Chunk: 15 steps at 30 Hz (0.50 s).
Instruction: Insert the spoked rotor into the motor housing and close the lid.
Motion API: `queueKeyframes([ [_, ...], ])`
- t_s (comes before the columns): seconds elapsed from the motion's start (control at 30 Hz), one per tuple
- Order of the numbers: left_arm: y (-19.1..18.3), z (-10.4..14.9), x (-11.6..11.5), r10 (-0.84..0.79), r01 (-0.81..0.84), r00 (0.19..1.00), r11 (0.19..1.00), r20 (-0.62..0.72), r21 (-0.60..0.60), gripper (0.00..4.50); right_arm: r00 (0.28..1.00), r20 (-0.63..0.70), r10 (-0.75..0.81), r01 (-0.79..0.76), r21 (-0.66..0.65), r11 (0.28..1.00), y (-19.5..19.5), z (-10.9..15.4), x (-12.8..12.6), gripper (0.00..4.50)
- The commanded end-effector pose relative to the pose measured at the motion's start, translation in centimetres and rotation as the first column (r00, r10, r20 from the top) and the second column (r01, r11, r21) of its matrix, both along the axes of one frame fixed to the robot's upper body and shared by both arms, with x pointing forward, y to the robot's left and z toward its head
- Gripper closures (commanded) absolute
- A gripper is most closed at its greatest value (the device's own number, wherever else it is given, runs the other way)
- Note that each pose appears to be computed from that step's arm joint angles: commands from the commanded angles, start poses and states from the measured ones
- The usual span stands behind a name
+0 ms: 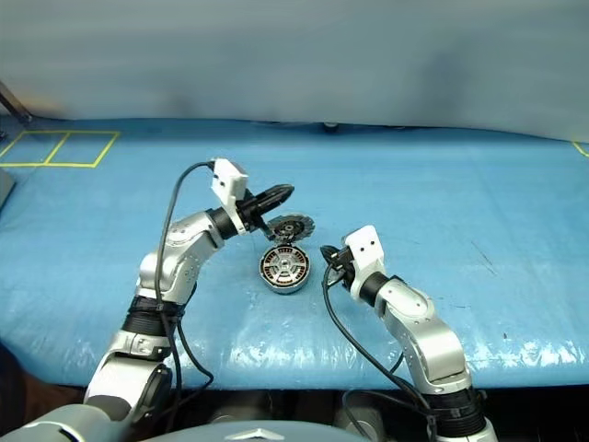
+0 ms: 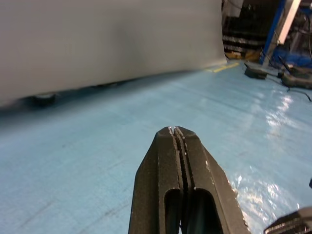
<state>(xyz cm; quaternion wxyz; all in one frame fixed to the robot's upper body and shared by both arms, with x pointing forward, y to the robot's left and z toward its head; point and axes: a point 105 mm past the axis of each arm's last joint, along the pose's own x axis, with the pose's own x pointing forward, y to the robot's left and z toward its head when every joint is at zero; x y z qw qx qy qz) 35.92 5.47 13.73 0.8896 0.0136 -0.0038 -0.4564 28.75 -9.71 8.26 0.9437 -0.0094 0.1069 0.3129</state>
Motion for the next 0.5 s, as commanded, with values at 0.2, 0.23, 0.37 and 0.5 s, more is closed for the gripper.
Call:
queueKeyframes([
  [0.2,-0.8,-0.6,-1.1,-0.14,0.134,0.99,0.98,0.028,0.149,4.45,0.998,0.061,-0.03,0.029,0.023,0.999,-0.2,1.4,0.3,4.5],
  [0.23,-0.8,-0.8,-1.3,-0.154,0.149,0.988,0.977,0.025,0.154,4.45,0.998,0.06,-0.033,0.032,0.022,0.999,-0.2,1.4,0.3,4.5],
  [0.37,-0.6,-1.7,-2.5,-0.212,0.211,0.977,0.962,-0.009,0.173,4.45,0.997,0.058,-0.055,0.054,0.025,0.998,-0.4,1.3,0.4,4.5],
  [0.5,-0.1,-2.8,-3.5,-0.229,0.235,0.972,0.954,-0.051,0.185,4.45,0.996,0.057,-0.074,0.073,0.022,0.997,-0.6,1.3,0.5,4.5],
])
